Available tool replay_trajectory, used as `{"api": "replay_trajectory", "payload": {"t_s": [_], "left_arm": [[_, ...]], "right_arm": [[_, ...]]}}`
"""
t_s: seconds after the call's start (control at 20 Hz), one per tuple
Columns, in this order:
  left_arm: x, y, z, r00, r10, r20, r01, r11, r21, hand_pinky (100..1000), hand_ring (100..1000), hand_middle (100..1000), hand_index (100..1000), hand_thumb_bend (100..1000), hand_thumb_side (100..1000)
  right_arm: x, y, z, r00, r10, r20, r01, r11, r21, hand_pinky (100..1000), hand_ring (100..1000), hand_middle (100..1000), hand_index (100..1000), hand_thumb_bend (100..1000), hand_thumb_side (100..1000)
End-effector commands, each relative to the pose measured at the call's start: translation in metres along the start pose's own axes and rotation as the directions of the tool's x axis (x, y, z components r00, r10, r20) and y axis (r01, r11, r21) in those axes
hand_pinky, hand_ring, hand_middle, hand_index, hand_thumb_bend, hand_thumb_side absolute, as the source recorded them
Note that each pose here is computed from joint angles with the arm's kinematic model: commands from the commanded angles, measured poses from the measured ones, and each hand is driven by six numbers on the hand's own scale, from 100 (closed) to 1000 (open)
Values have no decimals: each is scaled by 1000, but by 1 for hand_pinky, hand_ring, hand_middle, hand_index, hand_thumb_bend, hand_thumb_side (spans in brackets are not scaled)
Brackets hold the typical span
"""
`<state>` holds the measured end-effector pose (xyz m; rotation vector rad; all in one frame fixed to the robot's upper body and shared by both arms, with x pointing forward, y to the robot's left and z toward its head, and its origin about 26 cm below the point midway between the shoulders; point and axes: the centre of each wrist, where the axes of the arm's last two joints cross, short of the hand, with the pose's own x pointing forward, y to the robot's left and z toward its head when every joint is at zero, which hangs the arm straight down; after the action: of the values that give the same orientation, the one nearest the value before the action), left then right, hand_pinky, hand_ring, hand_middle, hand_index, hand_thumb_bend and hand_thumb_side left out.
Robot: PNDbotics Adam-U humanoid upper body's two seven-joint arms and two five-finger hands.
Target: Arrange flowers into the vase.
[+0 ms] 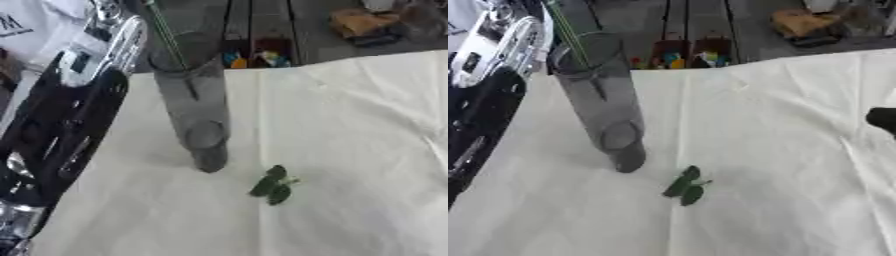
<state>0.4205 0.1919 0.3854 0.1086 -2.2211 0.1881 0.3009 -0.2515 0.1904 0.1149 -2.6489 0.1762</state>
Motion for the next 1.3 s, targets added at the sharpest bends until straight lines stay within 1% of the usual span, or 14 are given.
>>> {"api": "replay_trajectory", "payload": {"t_s": [0.05, 0.5, 0.65, 0.8, 1.15, 1.2, 1.25, 1.3], "left_arm": [[9, 4, -4, 999, -15, 32, 15, 1000, 6, 100, 100, 100, 100, 100, 844], [4, 5, -3, 999, -42, 23, 41, 999, 30, 100, 100, 100, 100, 100, 851], [3, 5, -3, 998, -64, 23, 63, 997, 33, 100, 100, 100, 100, 100, 951], [3, 5, -2, 996, -80, 31, 79, 997, 18, 100, 100, 100, 100, 100, 994], [1, 5, -2, 995, -93, 24, 93, 996, -2, 100, 229, 101, 100, 100, 1000], [1, 5, -2, 995, -95, 22, 95, 995, -5, 100, 237, 109, 100, 100, 1000], [1, 5, -2, 995, -99, 20, 99, 995, -8, 100, 271, 146, 100, 100, 1000], [1, 5, -1, 994, -104, 19, 104, 995, -11, 100, 285, 160, 100, 100, 999]], "right_arm": [[5, -1, -5, 1000, 8, 24, -8, 1000, 4, 760, 720, 606, 756, 100, 1000], [5, 0, -5, 1000, 11, 21, -11, 1000, -1, 762, 720, 606, 757, 100, 1000], [5, 0, -4, 1000, 11, 17, -11, 1000, -3, 763, 721, 606, 757, 100, 1000], [5, 0, -4, 1000, 13, 14, -13, 1000, -6, 765, 721, 606, 758, 100, 1000], [4, 0, -4, 1000, 17, 5, -16, 1000, -12, 766, 722, 606, 759, 100, 1000], [4, 0, -3, 1000, 17, 4, -17, 1000, -12, 767, 723, 606, 759, 100, 1000], [4, 0, -3, 1000, 18, 2, -18, 1000, -13, 767, 723, 606, 759, 100, 1000], [4, 0, -3, 1000, 19, 1, -19, 1000, -14, 767, 723, 605, 759, 100, 1000]]}}
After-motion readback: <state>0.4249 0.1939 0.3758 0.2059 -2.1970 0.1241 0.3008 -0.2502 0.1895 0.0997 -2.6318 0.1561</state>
